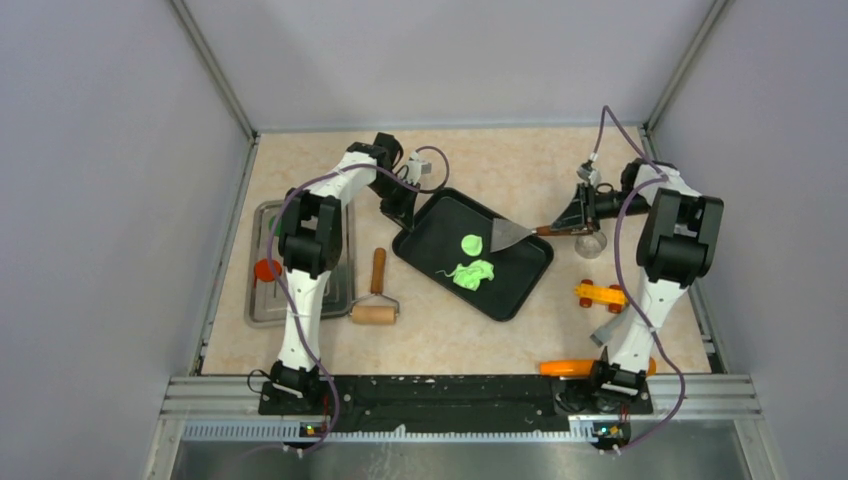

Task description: Roll out the dumpling wrappers from the dough

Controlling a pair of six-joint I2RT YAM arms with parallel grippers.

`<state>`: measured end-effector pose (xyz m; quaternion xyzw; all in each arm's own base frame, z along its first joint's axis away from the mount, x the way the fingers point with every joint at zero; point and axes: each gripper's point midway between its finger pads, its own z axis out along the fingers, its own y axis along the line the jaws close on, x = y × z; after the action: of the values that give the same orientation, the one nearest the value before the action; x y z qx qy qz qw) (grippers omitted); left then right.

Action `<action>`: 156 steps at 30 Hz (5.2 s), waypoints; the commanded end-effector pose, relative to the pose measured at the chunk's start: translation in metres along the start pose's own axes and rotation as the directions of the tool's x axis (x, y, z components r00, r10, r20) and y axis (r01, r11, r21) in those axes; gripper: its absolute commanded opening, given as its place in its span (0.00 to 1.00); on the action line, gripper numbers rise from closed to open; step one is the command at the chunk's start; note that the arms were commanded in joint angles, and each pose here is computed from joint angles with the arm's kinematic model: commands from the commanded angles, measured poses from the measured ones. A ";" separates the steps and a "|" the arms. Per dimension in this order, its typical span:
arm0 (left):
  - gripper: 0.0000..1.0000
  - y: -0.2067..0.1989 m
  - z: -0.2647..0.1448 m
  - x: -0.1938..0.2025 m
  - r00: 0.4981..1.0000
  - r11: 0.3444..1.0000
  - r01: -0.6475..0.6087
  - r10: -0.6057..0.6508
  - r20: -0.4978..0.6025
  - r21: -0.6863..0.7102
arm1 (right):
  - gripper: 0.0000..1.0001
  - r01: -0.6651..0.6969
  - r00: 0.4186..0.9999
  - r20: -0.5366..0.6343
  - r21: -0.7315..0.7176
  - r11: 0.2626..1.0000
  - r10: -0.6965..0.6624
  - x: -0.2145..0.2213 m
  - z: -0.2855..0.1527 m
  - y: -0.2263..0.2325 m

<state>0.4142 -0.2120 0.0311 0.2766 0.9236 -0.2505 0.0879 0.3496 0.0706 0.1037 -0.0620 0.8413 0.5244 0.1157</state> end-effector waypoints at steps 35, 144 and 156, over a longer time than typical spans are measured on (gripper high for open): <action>0.00 0.003 0.005 0.005 0.999 0.999 -0.037 0.037 -0.012 0.004 | 0.00 -0.113 0.987 -0.117 -0.003 0.994 0.111 0.015 0.055 -0.048; 0.59 0.242 -0.230 0.227 0.622 0.376 0.783 -0.492 0.609 -0.496 | 0.00 0.282 0.929 -0.168 -0.255 0.925 -0.330 0.002 0.186 0.233; 0.57 0.251 -0.192 0.219 0.625 0.465 0.780 -0.559 0.545 -0.418 | 0.00 0.282 0.920 -0.207 -0.240 0.929 -0.333 0.008 0.219 0.226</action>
<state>0.3546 0.1803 0.0254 -0.2150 0.9521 0.0558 0.2102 0.3144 0.3523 0.1935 -0.2507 0.7842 0.5633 0.0701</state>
